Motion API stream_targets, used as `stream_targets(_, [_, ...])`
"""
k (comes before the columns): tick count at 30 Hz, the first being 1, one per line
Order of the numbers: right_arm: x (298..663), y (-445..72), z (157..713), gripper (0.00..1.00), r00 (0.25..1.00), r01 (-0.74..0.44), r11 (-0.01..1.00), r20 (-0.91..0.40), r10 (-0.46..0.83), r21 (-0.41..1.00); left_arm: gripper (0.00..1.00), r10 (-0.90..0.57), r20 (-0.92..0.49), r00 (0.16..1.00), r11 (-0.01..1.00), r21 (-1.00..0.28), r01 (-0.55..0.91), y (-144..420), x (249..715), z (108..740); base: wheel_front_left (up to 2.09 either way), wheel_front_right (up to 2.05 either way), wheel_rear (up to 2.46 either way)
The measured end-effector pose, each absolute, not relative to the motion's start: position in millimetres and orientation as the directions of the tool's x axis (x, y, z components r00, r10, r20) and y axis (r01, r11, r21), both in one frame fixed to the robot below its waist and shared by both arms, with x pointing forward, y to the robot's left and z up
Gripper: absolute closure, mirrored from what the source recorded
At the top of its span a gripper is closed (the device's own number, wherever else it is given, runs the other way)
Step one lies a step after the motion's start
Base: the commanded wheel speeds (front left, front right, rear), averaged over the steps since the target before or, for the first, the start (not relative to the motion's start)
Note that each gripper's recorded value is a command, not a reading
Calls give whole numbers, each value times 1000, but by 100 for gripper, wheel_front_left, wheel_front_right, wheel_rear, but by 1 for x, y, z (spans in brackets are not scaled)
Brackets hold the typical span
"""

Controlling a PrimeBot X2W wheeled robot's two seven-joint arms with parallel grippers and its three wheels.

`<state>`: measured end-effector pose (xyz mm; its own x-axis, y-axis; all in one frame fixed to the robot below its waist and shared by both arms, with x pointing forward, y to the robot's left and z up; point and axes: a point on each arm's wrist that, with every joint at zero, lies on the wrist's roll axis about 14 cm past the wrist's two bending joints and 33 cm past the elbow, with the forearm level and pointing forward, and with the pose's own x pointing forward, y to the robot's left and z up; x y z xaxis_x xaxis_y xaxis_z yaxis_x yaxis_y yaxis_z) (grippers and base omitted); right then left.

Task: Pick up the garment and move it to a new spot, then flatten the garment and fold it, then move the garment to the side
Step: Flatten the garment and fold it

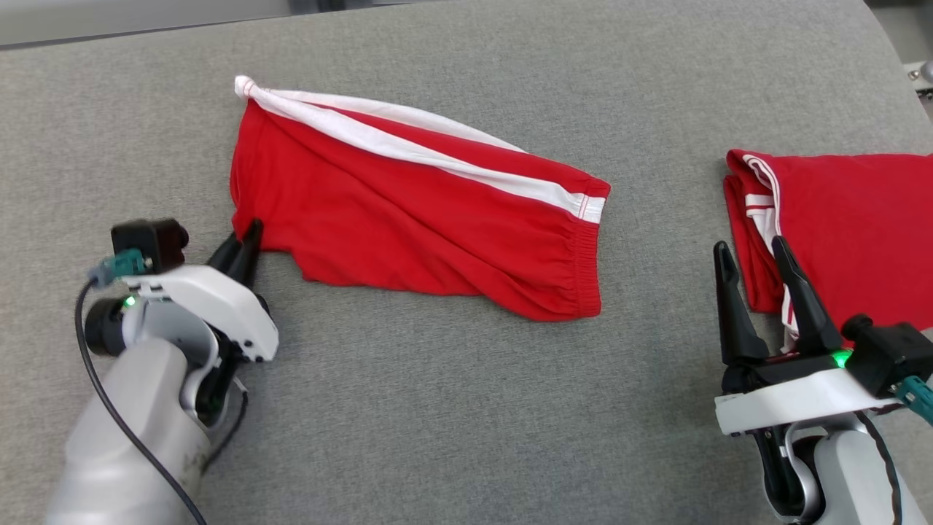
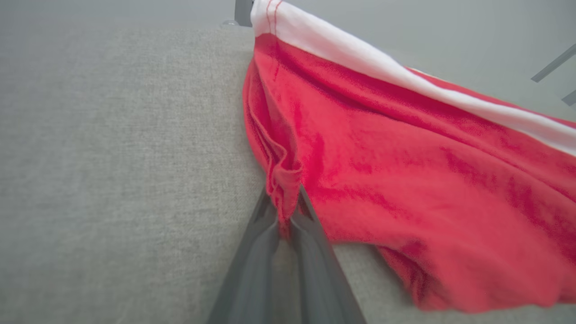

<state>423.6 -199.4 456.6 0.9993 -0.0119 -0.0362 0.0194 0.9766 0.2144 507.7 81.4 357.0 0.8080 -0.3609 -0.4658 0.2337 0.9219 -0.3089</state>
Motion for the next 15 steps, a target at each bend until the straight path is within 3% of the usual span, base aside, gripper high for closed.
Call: stream_targets(15, [426, -176, 458, 0, 998, -41, 975, -36, 50, 219, 100, -228, -410, 883, 923, -380, 62, 110, 427, 378, 0, 0, 0])
